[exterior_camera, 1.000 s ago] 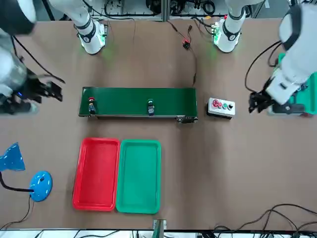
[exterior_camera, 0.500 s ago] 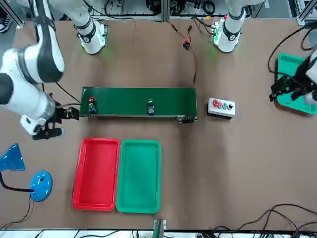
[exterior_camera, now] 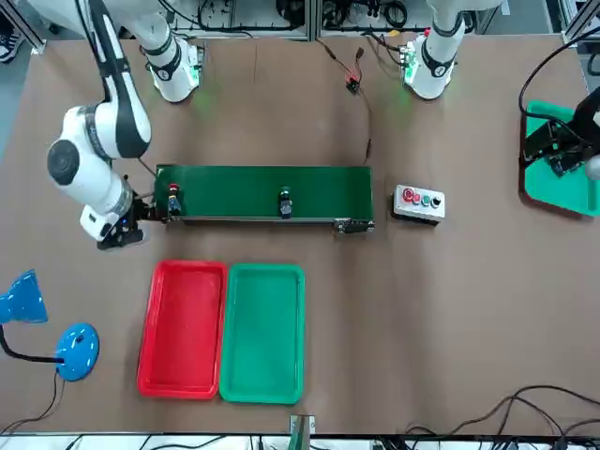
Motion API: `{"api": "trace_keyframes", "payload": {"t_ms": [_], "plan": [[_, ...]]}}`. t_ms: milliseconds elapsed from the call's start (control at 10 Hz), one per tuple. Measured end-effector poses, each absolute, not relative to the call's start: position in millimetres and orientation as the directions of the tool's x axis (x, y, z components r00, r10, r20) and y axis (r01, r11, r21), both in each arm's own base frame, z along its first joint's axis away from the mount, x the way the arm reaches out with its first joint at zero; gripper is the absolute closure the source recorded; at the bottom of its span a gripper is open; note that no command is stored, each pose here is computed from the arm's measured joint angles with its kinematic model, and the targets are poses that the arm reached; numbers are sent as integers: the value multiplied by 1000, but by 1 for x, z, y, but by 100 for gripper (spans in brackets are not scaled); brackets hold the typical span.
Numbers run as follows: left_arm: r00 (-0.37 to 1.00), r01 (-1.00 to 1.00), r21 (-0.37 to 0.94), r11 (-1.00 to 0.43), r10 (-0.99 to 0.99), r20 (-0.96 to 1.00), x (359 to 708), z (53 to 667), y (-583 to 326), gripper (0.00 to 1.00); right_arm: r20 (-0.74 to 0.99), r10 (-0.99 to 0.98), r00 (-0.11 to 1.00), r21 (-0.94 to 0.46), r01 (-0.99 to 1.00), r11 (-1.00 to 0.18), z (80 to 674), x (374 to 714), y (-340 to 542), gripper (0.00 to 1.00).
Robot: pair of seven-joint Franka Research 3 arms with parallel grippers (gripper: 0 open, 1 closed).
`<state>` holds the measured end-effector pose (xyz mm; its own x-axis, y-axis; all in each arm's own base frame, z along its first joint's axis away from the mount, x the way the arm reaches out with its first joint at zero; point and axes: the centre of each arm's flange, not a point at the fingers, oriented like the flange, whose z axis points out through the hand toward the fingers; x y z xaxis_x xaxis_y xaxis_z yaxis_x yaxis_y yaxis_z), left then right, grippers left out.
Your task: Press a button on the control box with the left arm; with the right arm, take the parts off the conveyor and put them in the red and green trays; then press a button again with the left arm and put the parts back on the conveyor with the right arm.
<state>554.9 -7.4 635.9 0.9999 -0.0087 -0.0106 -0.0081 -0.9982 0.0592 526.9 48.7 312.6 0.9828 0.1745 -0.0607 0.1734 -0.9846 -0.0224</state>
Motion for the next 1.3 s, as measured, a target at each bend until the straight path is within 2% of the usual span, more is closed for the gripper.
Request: {"api": "trace_keyframes", "payload": {"t_ms": [300,1100,1300], "plan": [[1000,-9,21,-1000,-9,-16,557,633,-5,0,-84,166,983,-45,163,-986,303,496,51,1],[1000,-10,20,-1000,-10,-19,557,631,-6,0,2,169,986,-53,168,-984,262,479,71,1],[1000,-13,21,-1000,-14,-19,557,631,-8,0,10,175,985,-48,175,-983,250,476,74,4]]}}
